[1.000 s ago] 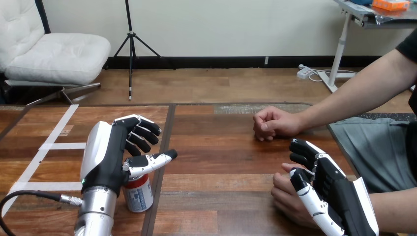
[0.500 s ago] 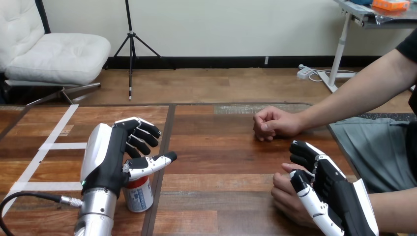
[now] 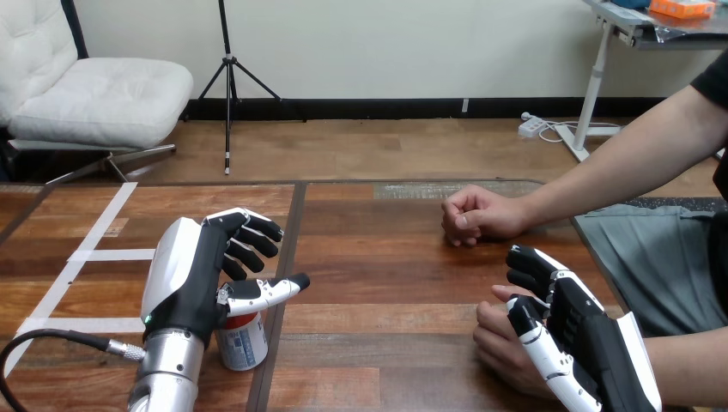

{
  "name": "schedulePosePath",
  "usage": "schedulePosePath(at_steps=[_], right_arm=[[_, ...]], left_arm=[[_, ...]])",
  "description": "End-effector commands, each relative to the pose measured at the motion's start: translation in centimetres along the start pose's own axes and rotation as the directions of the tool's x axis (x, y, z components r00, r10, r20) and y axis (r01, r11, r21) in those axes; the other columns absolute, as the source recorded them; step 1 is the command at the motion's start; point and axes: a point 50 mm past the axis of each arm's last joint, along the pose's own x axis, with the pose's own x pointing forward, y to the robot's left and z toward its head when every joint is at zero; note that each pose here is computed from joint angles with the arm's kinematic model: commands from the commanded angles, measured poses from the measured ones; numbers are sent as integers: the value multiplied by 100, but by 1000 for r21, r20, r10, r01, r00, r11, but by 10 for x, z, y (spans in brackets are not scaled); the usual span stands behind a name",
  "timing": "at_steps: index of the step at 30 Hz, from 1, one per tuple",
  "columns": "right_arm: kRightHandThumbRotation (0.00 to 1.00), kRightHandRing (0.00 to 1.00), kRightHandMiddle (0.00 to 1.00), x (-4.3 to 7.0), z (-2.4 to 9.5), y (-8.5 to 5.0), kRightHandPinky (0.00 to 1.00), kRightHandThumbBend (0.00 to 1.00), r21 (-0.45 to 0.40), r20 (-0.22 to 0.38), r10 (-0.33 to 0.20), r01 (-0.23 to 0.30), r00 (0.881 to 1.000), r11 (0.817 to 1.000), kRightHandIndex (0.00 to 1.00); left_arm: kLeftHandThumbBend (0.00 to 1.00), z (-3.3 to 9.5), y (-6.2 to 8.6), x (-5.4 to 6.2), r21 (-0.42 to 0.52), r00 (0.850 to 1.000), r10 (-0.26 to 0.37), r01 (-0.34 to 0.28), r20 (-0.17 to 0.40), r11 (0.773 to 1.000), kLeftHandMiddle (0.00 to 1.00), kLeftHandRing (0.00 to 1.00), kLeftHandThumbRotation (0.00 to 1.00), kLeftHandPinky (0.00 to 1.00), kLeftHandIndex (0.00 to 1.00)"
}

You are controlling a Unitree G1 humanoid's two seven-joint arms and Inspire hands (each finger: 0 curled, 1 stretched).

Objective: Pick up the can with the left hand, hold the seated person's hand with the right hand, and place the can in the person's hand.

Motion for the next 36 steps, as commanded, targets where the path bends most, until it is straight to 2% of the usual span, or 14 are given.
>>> schedulePosePath(at_steps=[1,5,8,12,18,22,23,26,28,36], right_arm=[[66,85,86,16,11,-1,78,56,0,95,0,0,995,1000,82],[66,85,86,16,11,-2,78,56,-3,90,0,1,996,1000,83],[66,85,86,17,11,-3,77,56,-4,89,0,0,996,1000,83],[66,85,86,17,12,-3,77,56,-6,88,1,-1,996,1000,83],[66,85,86,18,12,-4,78,57,1,89,4,-4,996,1000,83],[65,85,86,18,12,-4,78,56,4,90,7,-7,996,1000,83],[64,85,86,18,12,-3,79,56,0,89,11,-11,996,1000,83],[64,85,86,18,12,-1,79,56,-8,86,17,-17,996,1000,83],[64,85,86,18,12,0,79,56,-10,86,18,-17,996,1000,83],[65,85,86,17,12,0,78,55,-18,86,16,-14,996,1000,83]], left_arm=[[84,13,12,5,20,997,36,-38,62,999,59,55,0,47,59],[86,10,13,3,-28,996,71,-70,53,997,61,57,0,49,60],[87,6,12,0,-106,993,112,-108,29,988,62,59,0,51,61],[86,0,8,-3,-222,987,163,-161,-11,962,65,61,0,53,63],[81,-8,2,-6,-317,977,204,-215,-65,924,71,67,0,60,70],[79,-11,-2,-7,-330,973,212,-231,-94,915,74,70,0,63,74],[76,-15,-7,-8,-333,970,214,-242,-118,912,78,75,0,67,78],[76,-20,-13,-9,-334,965,216,-256,-152,907,78,74,0,67,77],[76,-21,-13,-9,-333,964,217,-258,-155,907,78,74,0,66,77],[75,-25,-14,-10,-293,965,198,-241,-169,925,76,73,0,65,76]])
